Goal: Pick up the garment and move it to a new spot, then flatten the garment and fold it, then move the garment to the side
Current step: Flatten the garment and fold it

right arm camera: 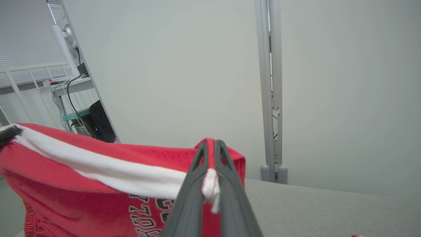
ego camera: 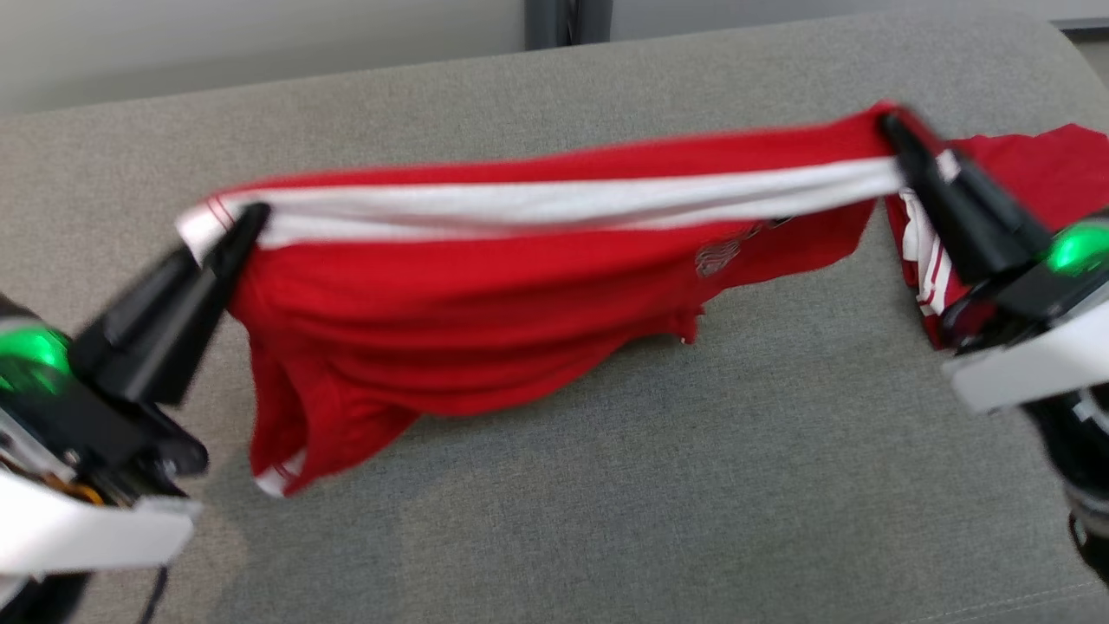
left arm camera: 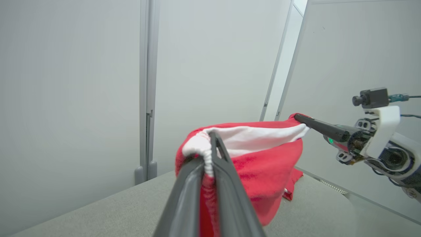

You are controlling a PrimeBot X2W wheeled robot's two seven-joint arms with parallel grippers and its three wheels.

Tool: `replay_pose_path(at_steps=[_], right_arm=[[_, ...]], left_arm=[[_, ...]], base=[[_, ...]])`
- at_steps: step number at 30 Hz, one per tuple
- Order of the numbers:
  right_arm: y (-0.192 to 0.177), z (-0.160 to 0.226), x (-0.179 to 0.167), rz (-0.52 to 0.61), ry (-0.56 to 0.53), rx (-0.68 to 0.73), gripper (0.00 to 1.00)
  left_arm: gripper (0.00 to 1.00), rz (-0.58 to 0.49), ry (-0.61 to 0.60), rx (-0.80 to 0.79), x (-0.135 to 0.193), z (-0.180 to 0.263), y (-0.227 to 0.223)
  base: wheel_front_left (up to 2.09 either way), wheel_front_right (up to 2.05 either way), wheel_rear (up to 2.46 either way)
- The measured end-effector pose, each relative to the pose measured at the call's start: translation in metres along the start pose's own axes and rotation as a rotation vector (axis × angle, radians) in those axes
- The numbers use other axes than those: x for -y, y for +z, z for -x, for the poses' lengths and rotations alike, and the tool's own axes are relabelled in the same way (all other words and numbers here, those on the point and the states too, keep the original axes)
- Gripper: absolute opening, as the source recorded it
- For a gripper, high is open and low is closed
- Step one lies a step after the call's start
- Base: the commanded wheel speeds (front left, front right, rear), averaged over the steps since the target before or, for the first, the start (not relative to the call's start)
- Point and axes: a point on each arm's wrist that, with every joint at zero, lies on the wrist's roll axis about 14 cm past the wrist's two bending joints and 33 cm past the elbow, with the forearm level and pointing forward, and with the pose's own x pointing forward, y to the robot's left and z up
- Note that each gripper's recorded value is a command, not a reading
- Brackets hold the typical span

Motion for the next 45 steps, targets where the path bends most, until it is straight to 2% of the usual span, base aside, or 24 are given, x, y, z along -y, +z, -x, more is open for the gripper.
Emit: replay_pose_path(at_steps=[5,6,7,9,13,18,20,24,29,32,35,40,45], right_arm=[[0.048,-0.04,0.035,0.078,-0.075,0.107,0.0],[0.054,-0.053,0.037,0.062,-0.075,0.129,0.0],[0.062,-0.083,0.046,0.043,-0.089,0.158,0.0],[0.07,-0.114,0.057,0.079,-0.109,0.177,0.0],[0.07,-0.172,0.079,0.068,-0.154,0.217,0.0],[0.107,-0.219,0.092,0.069,-0.159,0.426,0.0],[0.096,-0.233,0.097,0.036,-0.148,0.441,0.0],[0.017,-0.252,0.111,-0.005,-0.159,0.288,0.0],[-0.105,-0.232,0.127,-0.08,-0.214,0.038,0.0],[-0.147,-0.209,0.122,-0.133,-0.227,-0.042,0.0],[-0.181,-0.179,0.111,-0.197,-0.238,-0.105,0.0],[-0.2,-0.113,0.097,-0.289,-0.268,-0.142,0.0],[-0.188,-0.028,0.068,-0.384,-0.31,-0.163,0.0]], left_arm=[[0.0,-0.08,-0.023,0.116,-0.037,-0.055,0.045],[0.0,-0.09,-0.021,0.136,-0.046,-0.068,0.052],[0.0,-0.105,-0.01,0.153,-0.066,-0.098,0.059],[0.0,-0.136,0.018,0.155,-0.088,-0.128,0.059],[0.0,-0.159,0.096,0.163,-0.131,-0.181,0.046],[0.0,-0.248,0.158,0.34,-0.165,-0.224,0.071],[0.0,-0.271,0.16,0.368,-0.172,-0.236,0.06],[0.0,-0.253,0.192,0.258,-0.2,-0.244,-0.009],[0.0,-0.158,0.239,0.049,-0.225,-0.216,-0.11],[0.0,-0.098,0.255,-0.022,-0.227,-0.19,-0.143],[0.0,-0.063,0.273,-0.036,-0.225,-0.161,-0.152],[0.0,0.019,0.298,-0.083,-0.195,-0.1,-0.175],[0.0,0.105,0.336,-0.153,-0.134,-0.022,-0.188]], base=[[0.0,0.0,0.0],[0.0,0.0,0.0],[0.0,0.0,0.0],[0.0,0.0,0.0],[0.0,0.0,0.0],[0.0,0.0,0.0],[0.0,0.0,0.0],[0.0,0.0,0.0],[0.0,0.0,0.0],[0.0,0.0,0.0],[0.0,0.0,0.0],[0.0,0.0,0.0],[0.0,0.0,0.0]])
